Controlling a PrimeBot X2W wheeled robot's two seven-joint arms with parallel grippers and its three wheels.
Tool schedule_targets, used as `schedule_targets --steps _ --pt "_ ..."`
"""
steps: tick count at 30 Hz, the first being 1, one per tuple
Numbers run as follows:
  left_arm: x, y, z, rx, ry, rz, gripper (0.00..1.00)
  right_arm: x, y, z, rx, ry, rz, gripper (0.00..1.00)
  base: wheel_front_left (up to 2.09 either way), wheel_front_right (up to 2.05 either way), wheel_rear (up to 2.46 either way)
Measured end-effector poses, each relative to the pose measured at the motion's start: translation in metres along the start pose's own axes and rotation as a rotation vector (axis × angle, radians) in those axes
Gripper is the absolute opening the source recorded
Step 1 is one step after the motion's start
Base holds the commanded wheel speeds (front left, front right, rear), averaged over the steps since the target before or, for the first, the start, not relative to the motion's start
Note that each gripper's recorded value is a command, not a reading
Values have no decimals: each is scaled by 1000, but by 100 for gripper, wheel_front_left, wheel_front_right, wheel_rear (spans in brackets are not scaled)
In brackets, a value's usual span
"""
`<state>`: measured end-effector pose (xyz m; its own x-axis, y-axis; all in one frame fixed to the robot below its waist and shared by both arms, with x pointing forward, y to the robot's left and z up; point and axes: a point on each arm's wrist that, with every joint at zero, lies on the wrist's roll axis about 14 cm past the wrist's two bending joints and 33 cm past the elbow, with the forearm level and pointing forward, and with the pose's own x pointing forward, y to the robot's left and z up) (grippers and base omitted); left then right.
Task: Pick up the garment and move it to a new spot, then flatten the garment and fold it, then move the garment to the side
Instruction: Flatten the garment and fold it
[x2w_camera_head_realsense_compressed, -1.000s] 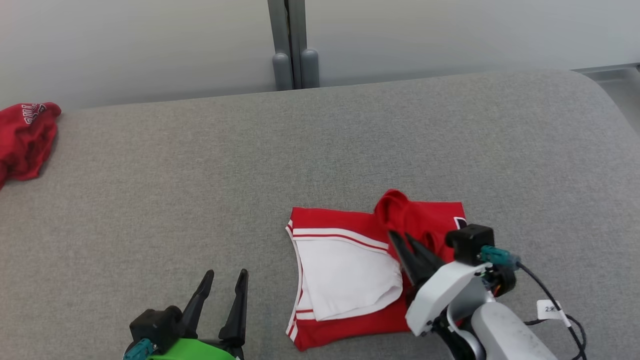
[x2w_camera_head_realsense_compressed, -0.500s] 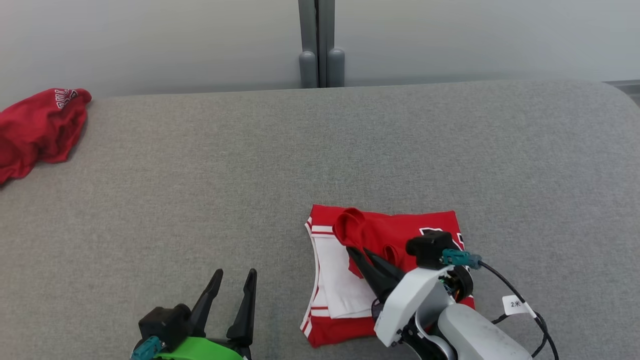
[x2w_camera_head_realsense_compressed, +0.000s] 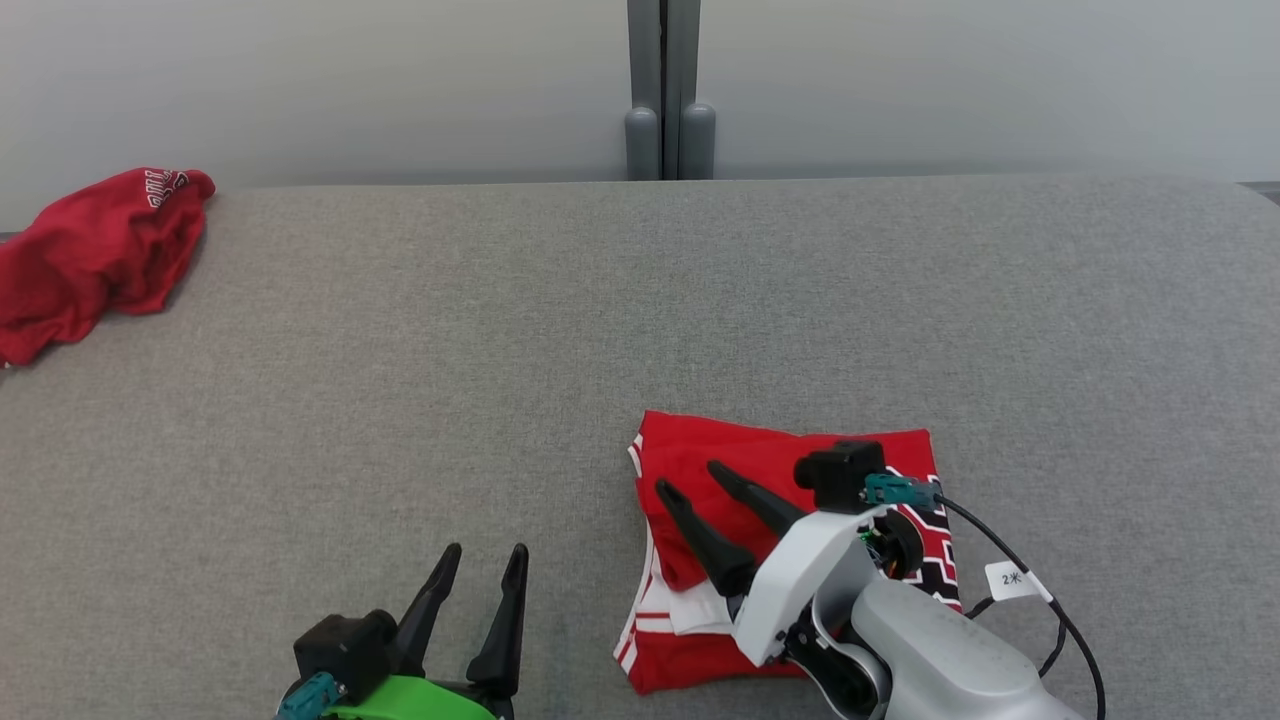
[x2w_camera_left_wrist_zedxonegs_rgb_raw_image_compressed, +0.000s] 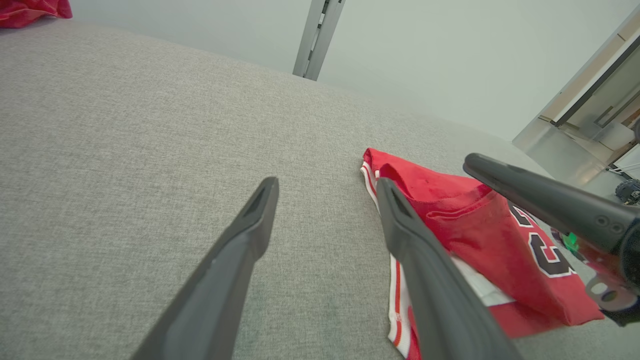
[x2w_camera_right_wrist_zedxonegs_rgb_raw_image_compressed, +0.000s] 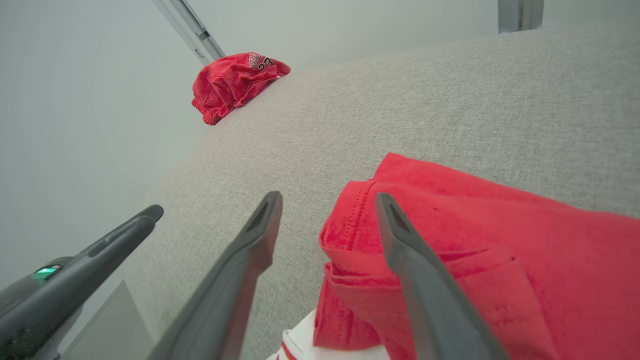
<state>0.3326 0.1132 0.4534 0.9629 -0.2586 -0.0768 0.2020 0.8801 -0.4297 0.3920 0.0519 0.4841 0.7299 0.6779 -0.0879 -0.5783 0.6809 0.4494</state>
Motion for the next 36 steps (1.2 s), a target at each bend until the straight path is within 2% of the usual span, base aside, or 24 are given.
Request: schedule_targets --steps 5,8,18,19,21,24,26,27,36 --pt "1 -3 1 1 -5 -11 100 2 1 11 -11 -35 5 100 0 0 0" --pt "3 -7 4 0 -14 -22 100 3 -3 23 -66 -65 -2 100 0 0 0" --pt "7 -21 9 5 -35 -60 100 -16 -46 79 -254 -218 -146 99 0 0 0" --pt "7 -22 10 6 -38 -63 100 -22 -51 79 -263 -225 -167 84 0 0 0" --pt "8 -23 13 13 -46 -65 100 -32 -62 76 -272 -227 -210 49 0 0 0" --pt "8 -18 20 25 -67 -53 100 -43 -76 67 -286 -210 -260 33 0 0 0" --pt "8 -14 23 33 -79 -42 100 -49 -83 61 -295 -195 -284 14 0 0 0" --pt "7 -12 25 38 -83 -34 100 -52 -86 57 -301 -184 -295 0 0 0 0" --pt "2 7 32 55 -103 24 100 -59 -98 16 -314 -69 -322 0 0 0 0"
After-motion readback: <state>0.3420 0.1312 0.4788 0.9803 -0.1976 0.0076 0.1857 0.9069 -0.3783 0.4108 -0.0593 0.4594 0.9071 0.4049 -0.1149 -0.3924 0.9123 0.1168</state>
